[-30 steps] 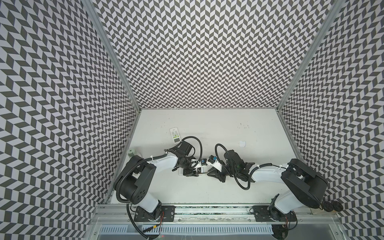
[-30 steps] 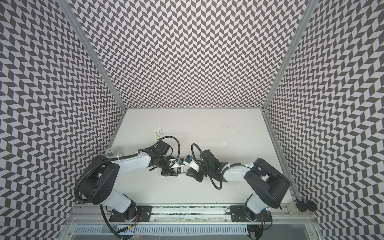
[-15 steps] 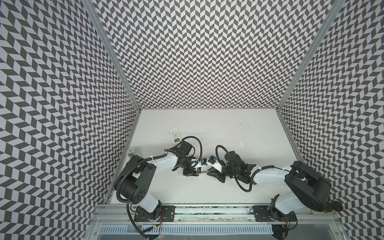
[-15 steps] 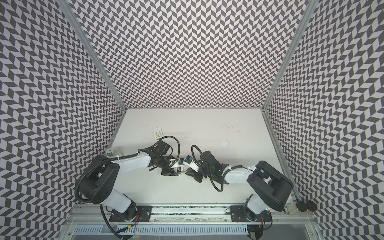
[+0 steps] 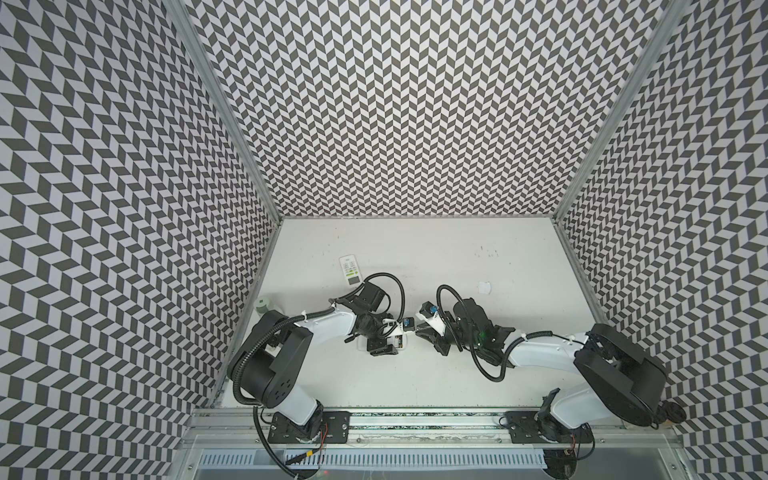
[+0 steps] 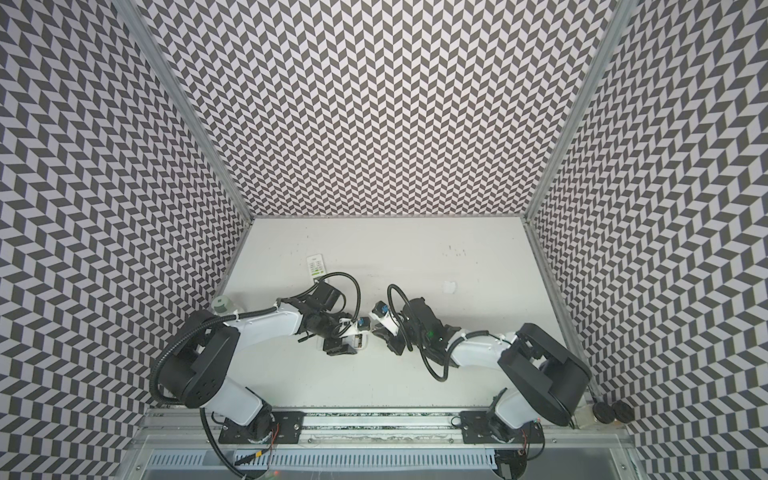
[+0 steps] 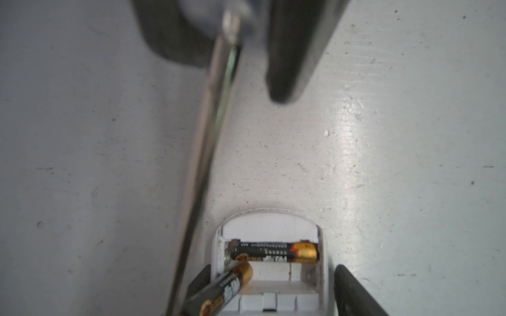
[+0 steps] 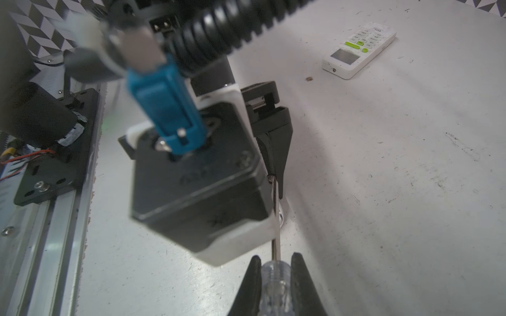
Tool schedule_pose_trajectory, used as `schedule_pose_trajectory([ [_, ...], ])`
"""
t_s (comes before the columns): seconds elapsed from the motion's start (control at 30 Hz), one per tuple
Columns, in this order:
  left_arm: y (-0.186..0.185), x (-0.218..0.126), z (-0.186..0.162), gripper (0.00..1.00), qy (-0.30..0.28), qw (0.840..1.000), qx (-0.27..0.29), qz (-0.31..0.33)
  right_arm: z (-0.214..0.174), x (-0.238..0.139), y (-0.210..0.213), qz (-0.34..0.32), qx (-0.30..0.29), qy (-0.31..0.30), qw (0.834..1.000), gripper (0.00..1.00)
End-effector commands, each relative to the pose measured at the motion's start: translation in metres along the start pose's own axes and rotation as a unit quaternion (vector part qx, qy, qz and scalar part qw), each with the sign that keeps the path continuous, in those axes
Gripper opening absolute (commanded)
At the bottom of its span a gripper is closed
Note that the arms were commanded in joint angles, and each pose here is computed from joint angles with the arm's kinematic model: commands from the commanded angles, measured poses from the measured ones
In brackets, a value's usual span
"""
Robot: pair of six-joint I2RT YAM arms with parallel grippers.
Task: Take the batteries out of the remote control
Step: 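Lever the battery out of the compartment with the screwdriver, right gripper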
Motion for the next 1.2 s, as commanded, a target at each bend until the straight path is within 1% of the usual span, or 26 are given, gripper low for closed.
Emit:
schedule_pose_trajectory([
  [0.0, -0.002, -0.001, 0.008, 0.71, -0.013, 1.0, -0.016, -0.018, 0.018, -0.005, 0.001, -0.004, -0.02, -0.032, 0.999, 0.0],
  [0.17, 0.006, -0.002, 0.012, 0.73, -0.012, 1.0, -0.022, -0.008, 0.017, -0.006, 0.001, -0.004, -0.019, -0.031, 0.999, 0.0],
  [0.3, 0.011, -0.004, 0.018, 0.72, -0.024, 0.999, -0.034, -0.006, 0.019, -0.012, 0.003, -0.004, -0.025, -0.046, 0.999, 0.0],
  [0.43, 0.018, -0.007, 0.021, 0.7, -0.021, 0.999, -0.044, 0.002, 0.021, -0.013, 0.002, -0.009, -0.023, -0.04, 0.999, 0.0],
  [0.57, 0.021, -0.005, 0.017, 0.67, -0.011, 0.999, -0.043, 0.009, 0.026, -0.022, 0.0, -0.025, -0.026, -0.068, 0.997, 0.0],
  [0.67, 0.024, -0.007, 0.014, 0.62, 0.005, 0.999, -0.044, 0.018, 0.03, -0.028, -0.003, -0.039, -0.024, -0.074, 0.996, 0.0],
  [0.8, 0.025, -0.01, 0.018, 0.54, -0.004, 0.999, -0.046, 0.018, 0.03, -0.036, -0.007, -0.058, -0.023, -0.09, 0.994, 0.0],
  [0.83, 0.025, -0.009, 0.018, 0.53, -0.004, 0.999, -0.047, 0.016, 0.028, -0.036, -0.01, -0.065, -0.018, -0.091, 0.994, 0.0],
  [0.9, 0.026, -0.011, 0.02, 0.48, -0.003, 0.999, -0.048, 0.017, 0.028, -0.036, -0.011, -0.068, -0.016, -0.084, 0.994, 0.0],
  [1.07, 0.028, -0.01, 0.02, 0.44, -0.008, 0.998, -0.051, 0.021, 0.028, -0.037, -0.014, -0.077, -0.016, -0.087, 0.993, 0.0],
  [1.17, 0.031, -0.013, 0.021, 0.37, -0.004, 0.998, -0.058, 0.027, 0.031, -0.041, -0.015, -0.082, -0.014, -0.087, 0.993, 0.0],
])
Point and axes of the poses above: each gripper's point midway between its finger pads, its own x axis out along the fingers, its own y axis along the line the jaws close on, z = x × y, the point moved 1 cm from there along -x, back along the fingers, and after that the axes turned 10 degrees about x, right-handed, at the moved point
